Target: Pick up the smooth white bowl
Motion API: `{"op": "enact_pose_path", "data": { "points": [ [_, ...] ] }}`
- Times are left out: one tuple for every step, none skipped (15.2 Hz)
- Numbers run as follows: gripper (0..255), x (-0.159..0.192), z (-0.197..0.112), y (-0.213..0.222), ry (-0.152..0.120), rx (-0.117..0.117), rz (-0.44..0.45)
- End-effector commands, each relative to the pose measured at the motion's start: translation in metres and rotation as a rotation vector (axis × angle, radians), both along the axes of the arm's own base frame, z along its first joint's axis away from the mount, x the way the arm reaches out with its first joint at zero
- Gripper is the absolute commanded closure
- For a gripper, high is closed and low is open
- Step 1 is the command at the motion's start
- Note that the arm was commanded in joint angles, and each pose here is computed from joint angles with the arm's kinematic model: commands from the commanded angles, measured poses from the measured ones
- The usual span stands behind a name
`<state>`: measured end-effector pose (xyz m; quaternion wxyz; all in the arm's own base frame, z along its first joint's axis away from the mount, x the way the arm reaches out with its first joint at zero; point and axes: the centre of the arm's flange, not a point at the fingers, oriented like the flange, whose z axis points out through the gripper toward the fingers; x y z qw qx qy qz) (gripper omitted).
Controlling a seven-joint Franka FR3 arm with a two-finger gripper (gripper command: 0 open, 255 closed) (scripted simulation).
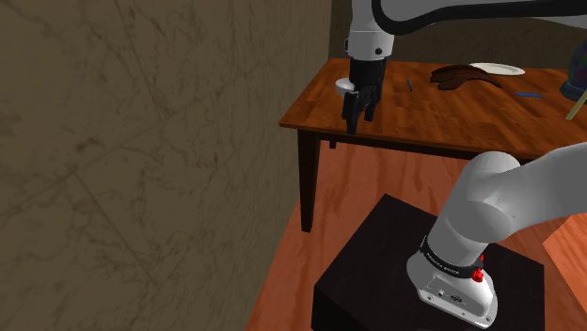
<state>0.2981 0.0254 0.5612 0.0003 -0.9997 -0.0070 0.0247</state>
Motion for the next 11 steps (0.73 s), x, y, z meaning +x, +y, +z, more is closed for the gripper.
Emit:
{"op": "enact_pose_path", "data": {
  "points": [
    [0,0.000,0.000,0.000,0.000,0.000,0.000],
    [0,0.006,0.002,-0.011,-0.004,0.002,0.007],
    [0,0.012,0.004,-0.023,-0.008,0.003,0.014],
    [0,0.018,0.006,-0.034,-0.013,0.005,0.021],
    [0,0.025,0.008,-0.045,-0.017,0.007,0.028],
    [0,0.031,0.010,-0.057,-0.021,0.008,0.035],
    [0,0.037,0.012,-0.068,-0.025,0.010,0.042],
    [0,0.044,0.014,-0.079,-0.030,0.011,0.049],
    [0,0.050,0.016,-0.090,-0.034,0.013,0.056],
    [0,0.057,0.018,-0.101,-0.038,0.015,0.063],
    [0,0.064,0.020,-0.112,-0.042,0.016,0.070]
  ]
}}
